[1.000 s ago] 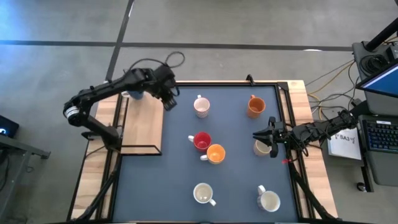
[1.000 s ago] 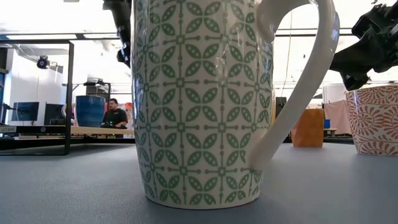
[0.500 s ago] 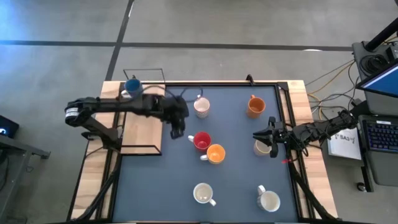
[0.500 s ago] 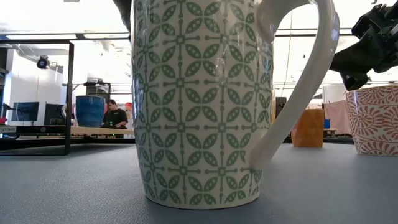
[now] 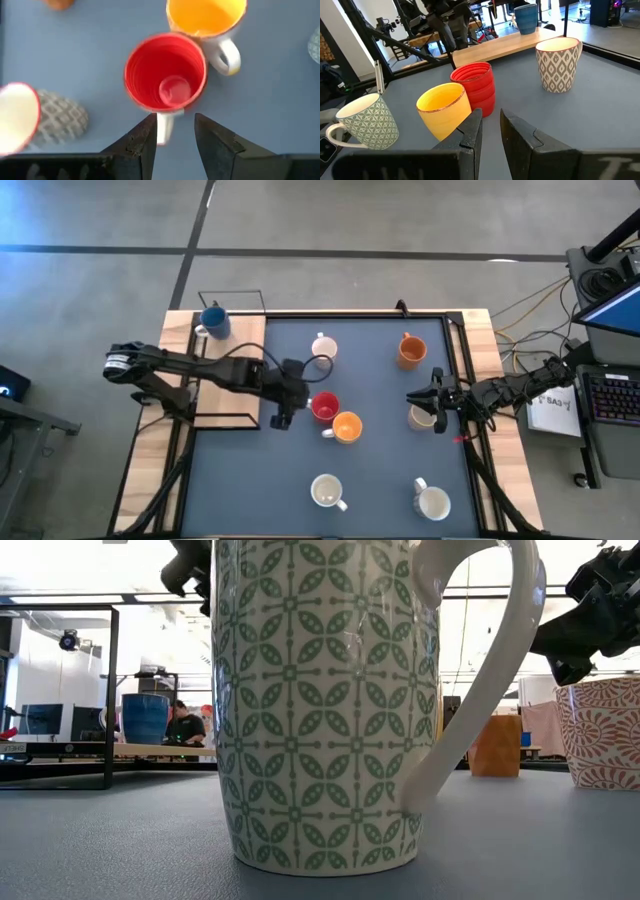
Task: Place coffee mugs
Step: Put the red mug on the shelf
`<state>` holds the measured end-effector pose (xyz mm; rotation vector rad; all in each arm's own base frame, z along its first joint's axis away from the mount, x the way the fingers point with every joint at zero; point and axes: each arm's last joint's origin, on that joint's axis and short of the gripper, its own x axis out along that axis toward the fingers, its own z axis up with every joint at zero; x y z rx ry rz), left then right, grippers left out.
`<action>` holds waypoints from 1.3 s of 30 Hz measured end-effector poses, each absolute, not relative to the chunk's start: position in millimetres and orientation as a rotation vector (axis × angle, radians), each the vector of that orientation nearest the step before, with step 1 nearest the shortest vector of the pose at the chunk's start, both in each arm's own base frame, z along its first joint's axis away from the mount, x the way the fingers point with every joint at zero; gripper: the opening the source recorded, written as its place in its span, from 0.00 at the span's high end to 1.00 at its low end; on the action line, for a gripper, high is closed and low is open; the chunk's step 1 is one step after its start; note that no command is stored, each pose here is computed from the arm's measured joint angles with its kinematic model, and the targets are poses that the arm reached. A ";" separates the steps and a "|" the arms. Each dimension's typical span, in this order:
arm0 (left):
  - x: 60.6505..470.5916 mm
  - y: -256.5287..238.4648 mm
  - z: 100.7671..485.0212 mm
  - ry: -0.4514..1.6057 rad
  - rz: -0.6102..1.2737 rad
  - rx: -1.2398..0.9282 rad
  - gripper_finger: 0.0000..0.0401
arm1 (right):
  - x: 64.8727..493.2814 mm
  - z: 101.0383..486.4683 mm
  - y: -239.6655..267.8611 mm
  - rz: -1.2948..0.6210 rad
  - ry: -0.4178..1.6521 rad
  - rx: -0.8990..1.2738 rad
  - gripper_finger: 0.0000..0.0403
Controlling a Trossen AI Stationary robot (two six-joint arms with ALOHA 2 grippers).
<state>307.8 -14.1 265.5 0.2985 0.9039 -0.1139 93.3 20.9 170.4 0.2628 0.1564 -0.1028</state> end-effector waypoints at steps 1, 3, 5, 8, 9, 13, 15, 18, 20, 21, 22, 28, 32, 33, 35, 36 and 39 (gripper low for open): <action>308.6 -14.7 265.7 0.891 -0.135 0.298 0.72 | 93.3 170.3 20.9 -0.103 0.157 0.263 0.86; 310.7 -16.7 267.0 0.852 -0.190 0.276 0.72 | 93.3 170.4 20.9 -0.103 0.156 0.263 0.86; 311.0 -18.2 267.1 0.839 -0.235 0.256 0.72 | 93.3 170.3 20.9 -0.103 0.157 0.263 0.86; 311.4 -20.0 267.2 0.824 -0.288 0.263 0.72 | 93.3 170.4 20.9 -0.103 0.157 0.263 0.86; 313.0 -20.8 266.4 0.815 -0.305 0.267 0.72 | 93.3 170.4 20.9 -0.103 0.156 0.263 0.86; 323.5 -23.5 258.3 0.789 -0.337 0.274 0.72 | 93.3 170.4 20.9 -0.103 0.156 0.263 0.86; 327.7 -23.8 250.6 0.809 -0.342 0.283 0.72 | 93.3 170.4 20.9 -0.103 0.156 0.263 0.86; 332.1 -23.5 242.2 0.836 -0.343 0.283 0.72 | 93.3 170.3 20.9 -0.103 0.157 0.263 0.86; 335.0 -23.4 239.9 0.838 -0.341 0.279 0.72 | 93.3 170.3 20.9 -0.103 0.157 0.263 0.86; 336.6 -23.5 238.0 0.841 -0.341 0.278 0.72 | 93.3 170.4 20.9 -0.103 0.157 0.263 0.86; 338.3 -23.6 235.8 0.845 -0.341 0.278 0.72 | 93.3 170.4 20.9 -0.103 0.157 0.263 0.86; 344.2 -21.7 223.9 0.879 -0.313 0.303 0.72 | 93.3 170.4 20.9 -0.103 0.157 0.263 0.86; 347.0 -21.3 216.7 0.903 -0.297 0.292 0.72 | 93.3 170.4 20.9 -0.103 0.157 0.263 0.86; 347.5 -20.8 215.4 0.911 -0.279 0.290 0.72 | 93.3 170.3 20.9 -0.103 0.157 0.263 0.86; 349.3 -19.1 212.8 0.922 -0.223 0.290 0.72 | 93.3 170.4 20.9 -0.103 0.157 0.263 0.86; 349.7 -18.6 211.7 0.928 -0.206 0.288 0.72 | 93.3 170.3 20.9 -0.103 0.157 0.263 0.86; 350.8 -17.5 210.1 0.932 -0.175 0.277 0.74 | 93.3 170.3 20.9 -0.103 0.157 0.263 0.86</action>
